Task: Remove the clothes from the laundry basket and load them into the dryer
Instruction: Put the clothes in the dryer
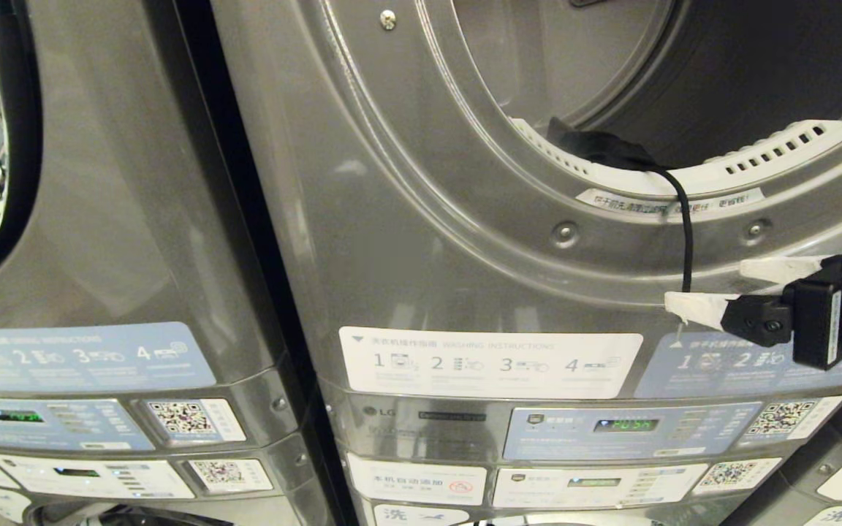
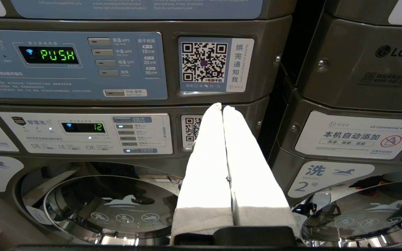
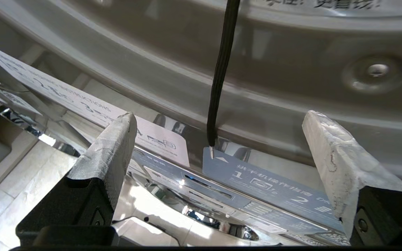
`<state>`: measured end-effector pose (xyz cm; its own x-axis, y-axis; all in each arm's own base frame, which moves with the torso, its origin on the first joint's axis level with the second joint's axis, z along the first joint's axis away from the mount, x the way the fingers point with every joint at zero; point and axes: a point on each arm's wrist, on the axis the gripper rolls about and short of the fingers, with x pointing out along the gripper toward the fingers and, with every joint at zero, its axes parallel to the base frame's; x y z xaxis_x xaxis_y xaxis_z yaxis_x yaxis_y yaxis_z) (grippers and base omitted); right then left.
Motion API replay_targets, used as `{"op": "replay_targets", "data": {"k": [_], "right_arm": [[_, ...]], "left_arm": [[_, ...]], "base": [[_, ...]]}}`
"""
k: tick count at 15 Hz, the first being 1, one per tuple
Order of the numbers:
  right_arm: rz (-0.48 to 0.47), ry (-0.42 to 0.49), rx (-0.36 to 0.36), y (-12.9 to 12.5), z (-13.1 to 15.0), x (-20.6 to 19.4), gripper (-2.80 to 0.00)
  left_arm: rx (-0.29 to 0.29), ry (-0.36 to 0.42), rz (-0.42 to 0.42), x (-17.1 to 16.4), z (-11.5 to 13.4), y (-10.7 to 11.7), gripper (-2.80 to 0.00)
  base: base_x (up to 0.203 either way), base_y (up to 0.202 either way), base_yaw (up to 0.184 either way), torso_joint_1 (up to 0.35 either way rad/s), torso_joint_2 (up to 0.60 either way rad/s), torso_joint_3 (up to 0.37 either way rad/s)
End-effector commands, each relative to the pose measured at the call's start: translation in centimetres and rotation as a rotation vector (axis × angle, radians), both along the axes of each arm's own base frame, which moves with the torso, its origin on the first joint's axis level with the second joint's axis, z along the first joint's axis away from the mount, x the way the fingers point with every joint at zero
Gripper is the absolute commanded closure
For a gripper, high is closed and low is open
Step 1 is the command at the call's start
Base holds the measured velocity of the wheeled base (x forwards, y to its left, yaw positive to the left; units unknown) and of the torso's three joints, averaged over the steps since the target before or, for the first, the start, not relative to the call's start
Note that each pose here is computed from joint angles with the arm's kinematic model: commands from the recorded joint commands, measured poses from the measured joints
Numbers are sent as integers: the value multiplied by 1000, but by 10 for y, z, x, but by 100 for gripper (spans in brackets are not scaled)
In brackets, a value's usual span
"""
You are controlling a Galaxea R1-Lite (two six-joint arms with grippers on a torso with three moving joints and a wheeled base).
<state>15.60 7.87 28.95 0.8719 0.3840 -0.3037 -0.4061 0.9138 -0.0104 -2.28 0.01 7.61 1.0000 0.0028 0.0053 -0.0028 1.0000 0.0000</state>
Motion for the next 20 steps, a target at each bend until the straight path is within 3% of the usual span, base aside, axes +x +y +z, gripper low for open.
{"op": "replay_targets", "data": {"k": [1,3,4,14,17,20], "right_arm": [[0,22,-11,3,-5,6,-280],[1,36,-16,5,-7,10,-280],[2,34,-15,6,-8,12,0],[2,50,-28,15,-18,28,0],[7,-16,-9,12,-1,22,0],[7,-147,61,13,37,24,0]], "left_arm": [[0,-2,1,0,0,0,0],[0,-2,0,0,0,0,0],[0,-1,0,0,0,0,0],[0,-1,0,0,0,0,0],[0,-2,1,0,0,0,0],[0,-2,1,0,0,0,0]], "base": [[0,0,0,0,0,0],[0,0,0,0,0,0],[0,0,0,0,0,0],[0,0,0,0,0,0],[0,0,0,0,0,0],[0,0,0,0,0,0]]}}
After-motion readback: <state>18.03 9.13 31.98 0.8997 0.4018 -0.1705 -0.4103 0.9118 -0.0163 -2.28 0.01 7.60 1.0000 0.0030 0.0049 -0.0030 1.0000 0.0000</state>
